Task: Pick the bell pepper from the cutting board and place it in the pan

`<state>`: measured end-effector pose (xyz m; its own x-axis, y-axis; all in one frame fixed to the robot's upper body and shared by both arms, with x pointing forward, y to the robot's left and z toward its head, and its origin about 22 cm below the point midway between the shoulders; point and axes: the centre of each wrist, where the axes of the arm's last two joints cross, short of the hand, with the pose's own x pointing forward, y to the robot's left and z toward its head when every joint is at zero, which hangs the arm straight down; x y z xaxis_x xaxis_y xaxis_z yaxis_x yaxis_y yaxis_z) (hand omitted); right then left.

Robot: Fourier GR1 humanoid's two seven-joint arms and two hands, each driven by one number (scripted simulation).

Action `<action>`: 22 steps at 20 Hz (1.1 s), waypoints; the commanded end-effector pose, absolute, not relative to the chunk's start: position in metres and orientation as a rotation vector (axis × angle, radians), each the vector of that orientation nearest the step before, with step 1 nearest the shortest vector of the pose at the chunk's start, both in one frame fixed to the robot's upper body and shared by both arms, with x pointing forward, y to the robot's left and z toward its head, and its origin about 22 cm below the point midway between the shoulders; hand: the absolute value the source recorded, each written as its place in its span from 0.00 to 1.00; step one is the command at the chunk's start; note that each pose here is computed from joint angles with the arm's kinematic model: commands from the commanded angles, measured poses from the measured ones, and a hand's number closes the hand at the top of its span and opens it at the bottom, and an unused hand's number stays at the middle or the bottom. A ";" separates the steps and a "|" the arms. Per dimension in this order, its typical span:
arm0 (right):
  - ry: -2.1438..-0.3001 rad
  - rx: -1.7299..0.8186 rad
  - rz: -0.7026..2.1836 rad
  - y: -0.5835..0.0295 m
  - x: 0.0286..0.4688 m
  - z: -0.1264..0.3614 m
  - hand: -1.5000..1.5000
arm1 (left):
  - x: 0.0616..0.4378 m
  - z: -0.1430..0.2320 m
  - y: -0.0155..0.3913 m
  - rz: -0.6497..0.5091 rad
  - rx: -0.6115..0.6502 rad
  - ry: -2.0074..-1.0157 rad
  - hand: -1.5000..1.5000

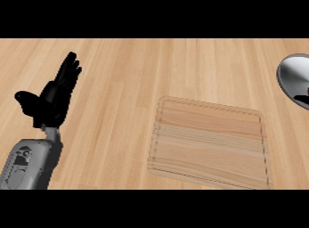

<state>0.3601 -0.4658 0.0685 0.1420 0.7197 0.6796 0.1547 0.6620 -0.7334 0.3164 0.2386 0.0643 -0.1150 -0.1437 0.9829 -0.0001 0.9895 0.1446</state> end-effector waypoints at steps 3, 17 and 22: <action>-1.517 -0.707 0.412 -0.473 0.358 0.074 0.00 | 0.319 0.061 0.241 -0.114 0.123 -1.676 0.50; -1.750 -0.317 0.103 -0.548 0.282 0.069 0.00 | 0.303 0.045 0.267 -0.064 0.181 -1.636 0.50; -1.792 -0.277 0.116 -0.583 0.233 0.074 0.00 | 0.291 0.036 0.256 -0.045 0.184 -1.628 0.50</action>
